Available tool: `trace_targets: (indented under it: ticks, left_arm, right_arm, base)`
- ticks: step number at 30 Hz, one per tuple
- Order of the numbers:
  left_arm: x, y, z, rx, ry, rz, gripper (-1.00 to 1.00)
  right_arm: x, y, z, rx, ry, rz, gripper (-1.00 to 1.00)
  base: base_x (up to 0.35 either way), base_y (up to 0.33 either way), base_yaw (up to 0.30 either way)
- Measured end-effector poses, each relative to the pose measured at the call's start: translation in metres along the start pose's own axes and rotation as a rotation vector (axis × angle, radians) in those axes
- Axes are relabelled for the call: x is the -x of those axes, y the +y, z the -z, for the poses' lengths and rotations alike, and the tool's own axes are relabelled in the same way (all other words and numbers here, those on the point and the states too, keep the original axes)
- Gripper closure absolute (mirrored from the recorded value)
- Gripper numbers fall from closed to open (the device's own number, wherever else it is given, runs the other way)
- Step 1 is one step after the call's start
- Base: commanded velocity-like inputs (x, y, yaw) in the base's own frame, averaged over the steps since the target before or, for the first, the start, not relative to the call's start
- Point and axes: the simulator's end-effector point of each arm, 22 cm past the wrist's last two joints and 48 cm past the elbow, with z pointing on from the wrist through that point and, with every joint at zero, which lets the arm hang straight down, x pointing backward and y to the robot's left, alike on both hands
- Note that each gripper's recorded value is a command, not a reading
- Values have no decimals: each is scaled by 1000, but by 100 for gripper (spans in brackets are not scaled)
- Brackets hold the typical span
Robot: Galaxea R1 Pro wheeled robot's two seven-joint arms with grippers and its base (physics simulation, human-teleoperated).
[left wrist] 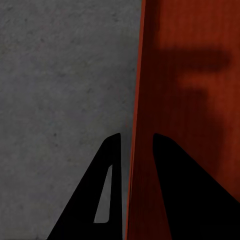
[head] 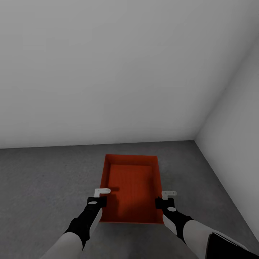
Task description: Move the two storage containers from the living room to the garage. In the garage, place one container on the floor and stack the other container on top of it (either order is fine).
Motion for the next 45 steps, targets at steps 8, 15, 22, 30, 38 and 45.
trace_targets:
  ticks: [8,15,22,30,38,45]
  left_arm:
    - [-3,-1,-6,0,-1,0,100]
    - [-3,-1,-6,0,-1,0,100]
    - [-3,-1,-6,0,-1,0,100]
    - [-3,2,-7,-12,-4,1,100]
    - [-1,8,-9,-15,-10,-16,100]
    - [-1,6,-8,-15,-9,-30,100]
  right_arm:
    - [-4,0,-5,0,-1,0,100]
    - [-4,0,-5,0,-1,-1,100]
    - [-3,0,-5,0,-1,0,100]
    - [-5,-2,-5,2,-2,-5,100]
    - [-6,4,-4,-4,-4,-17,100]
    - [-8,2,-4,-5,-1,-31,100]
  base:
    - [0,0,0]
    - [0,0,0]
    - [0,0,0]
    - [0,0,0]
    - [0,0,0]
    - [0,0,0]
